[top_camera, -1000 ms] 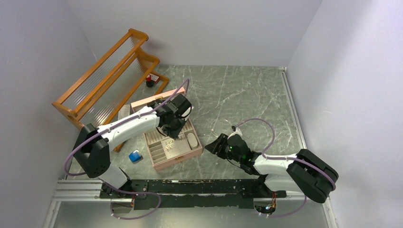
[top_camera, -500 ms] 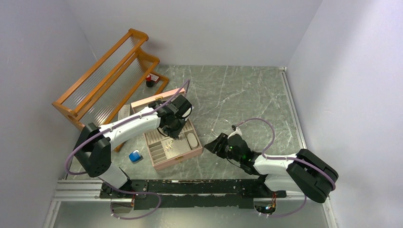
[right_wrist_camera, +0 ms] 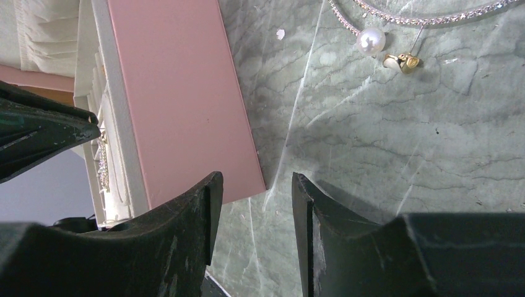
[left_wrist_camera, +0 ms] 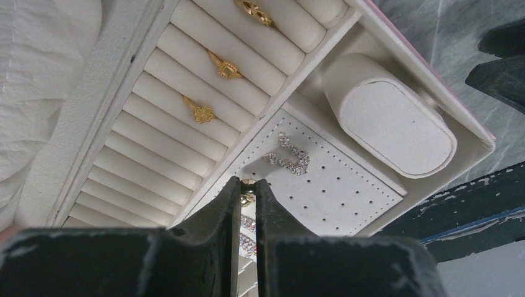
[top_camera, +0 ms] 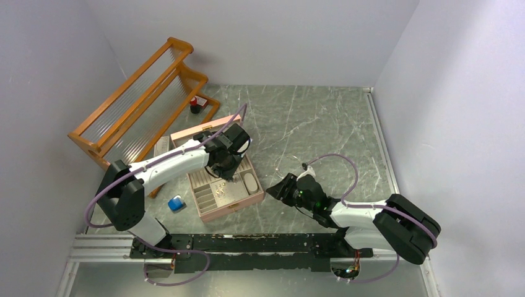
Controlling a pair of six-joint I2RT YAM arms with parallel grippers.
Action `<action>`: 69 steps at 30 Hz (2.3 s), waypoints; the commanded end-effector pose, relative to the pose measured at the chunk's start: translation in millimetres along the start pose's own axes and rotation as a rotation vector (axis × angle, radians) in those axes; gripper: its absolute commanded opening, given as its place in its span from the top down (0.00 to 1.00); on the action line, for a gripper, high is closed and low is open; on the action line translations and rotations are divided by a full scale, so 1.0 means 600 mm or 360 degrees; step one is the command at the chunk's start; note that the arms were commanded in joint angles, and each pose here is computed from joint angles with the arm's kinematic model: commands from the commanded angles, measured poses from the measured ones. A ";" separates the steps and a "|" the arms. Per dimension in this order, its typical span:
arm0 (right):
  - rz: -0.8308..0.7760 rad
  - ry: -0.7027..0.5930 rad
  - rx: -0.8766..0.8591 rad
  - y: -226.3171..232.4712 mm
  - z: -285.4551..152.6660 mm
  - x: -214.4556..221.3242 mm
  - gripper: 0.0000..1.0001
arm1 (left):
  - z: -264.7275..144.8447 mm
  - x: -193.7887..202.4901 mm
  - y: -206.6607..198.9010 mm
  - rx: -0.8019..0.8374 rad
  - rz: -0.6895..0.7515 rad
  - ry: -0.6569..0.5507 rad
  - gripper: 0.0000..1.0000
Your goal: Organize the mixed jewelry
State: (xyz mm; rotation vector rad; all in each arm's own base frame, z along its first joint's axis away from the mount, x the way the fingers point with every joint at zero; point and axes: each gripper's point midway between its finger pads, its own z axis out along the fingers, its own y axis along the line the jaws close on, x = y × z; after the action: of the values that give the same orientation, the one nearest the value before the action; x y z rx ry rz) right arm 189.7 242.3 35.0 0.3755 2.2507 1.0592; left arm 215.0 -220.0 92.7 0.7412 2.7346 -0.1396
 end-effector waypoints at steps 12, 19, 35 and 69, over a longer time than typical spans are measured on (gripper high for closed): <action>-0.0004 -0.0033 -0.0015 0.003 0.001 -0.004 0.51 | -0.023 -0.029 0.002 -0.0039 -0.0010 -0.0103 0.92; -0.0005 -0.0033 -0.0012 0.003 0.002 -0.004 0.51 | -0.021 -0.024 -0.002 -0.0010 -0.0010 -0.0089 0.92; -0.0009 -0.0026 -0.0004 0.002 0.004 -0.003 0.51 | -0.006 -0.006 -0.008 0.0026 0.0015 -0.0029 0.92; -0.0007 -0.0016 -0.0001 0.002 0.005 -0.001 0.51 | -0.002 -0.009 0.010 -0.0101 -0.0028 -0.0044 0.93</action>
State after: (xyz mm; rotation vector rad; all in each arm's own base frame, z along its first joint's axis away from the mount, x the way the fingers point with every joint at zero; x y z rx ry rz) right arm 188.6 241.3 29.7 0.3771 2.2685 1.0444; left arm 214.9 -220.6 93.3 0.7254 2.7336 -0.1196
